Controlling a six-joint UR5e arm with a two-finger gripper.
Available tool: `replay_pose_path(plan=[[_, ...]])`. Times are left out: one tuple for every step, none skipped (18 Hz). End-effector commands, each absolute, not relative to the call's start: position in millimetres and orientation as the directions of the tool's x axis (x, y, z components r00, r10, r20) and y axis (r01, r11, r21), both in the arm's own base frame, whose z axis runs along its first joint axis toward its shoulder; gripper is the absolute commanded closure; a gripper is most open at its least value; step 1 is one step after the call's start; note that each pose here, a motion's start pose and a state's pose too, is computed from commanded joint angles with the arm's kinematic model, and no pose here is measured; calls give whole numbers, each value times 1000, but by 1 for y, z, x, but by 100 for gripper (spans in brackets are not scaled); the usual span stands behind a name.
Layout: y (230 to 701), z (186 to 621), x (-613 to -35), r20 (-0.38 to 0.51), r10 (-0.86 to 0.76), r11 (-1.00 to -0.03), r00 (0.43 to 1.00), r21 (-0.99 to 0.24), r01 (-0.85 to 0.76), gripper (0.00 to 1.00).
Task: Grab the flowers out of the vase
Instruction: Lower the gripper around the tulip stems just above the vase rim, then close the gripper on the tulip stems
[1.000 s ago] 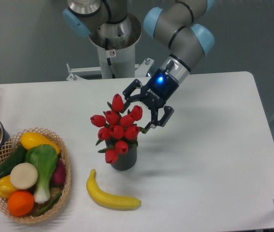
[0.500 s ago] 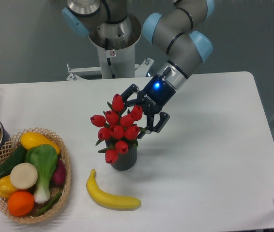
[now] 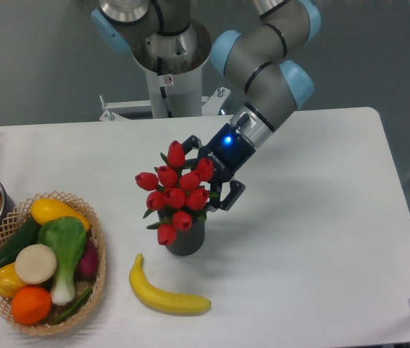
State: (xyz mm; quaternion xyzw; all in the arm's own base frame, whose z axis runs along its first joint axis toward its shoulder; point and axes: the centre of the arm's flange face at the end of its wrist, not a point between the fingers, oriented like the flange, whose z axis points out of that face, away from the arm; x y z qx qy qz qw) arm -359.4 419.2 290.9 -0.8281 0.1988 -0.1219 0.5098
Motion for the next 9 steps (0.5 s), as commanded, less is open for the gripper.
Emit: replay_pose_path(plan=[[420, 292, -359, -4, -455, -400, 891, -893, -208, 1], [420, 294, -360, -7, -455, -399, 891, -893, -210, 6], [421, 293, -360, -7, -455, -399, 891, -893, -210, 19], [420, 293, -360, -5, -455, -398, 891, -893, -209, 28], [420, 293, -360, -5, -455, -399, 891, -893, -209, 34], [421, 294, -360, -7, -455, -397, 891, -893, -210, 37], [421, 294, -361, -8, -455, -397, 891, -893, -211, 38], [421, 296, -362, -15, -455, -393, 891, -894, -215, 40], [422, 298, -362, -21, -455, -388, 890, -895, -219, 43]])
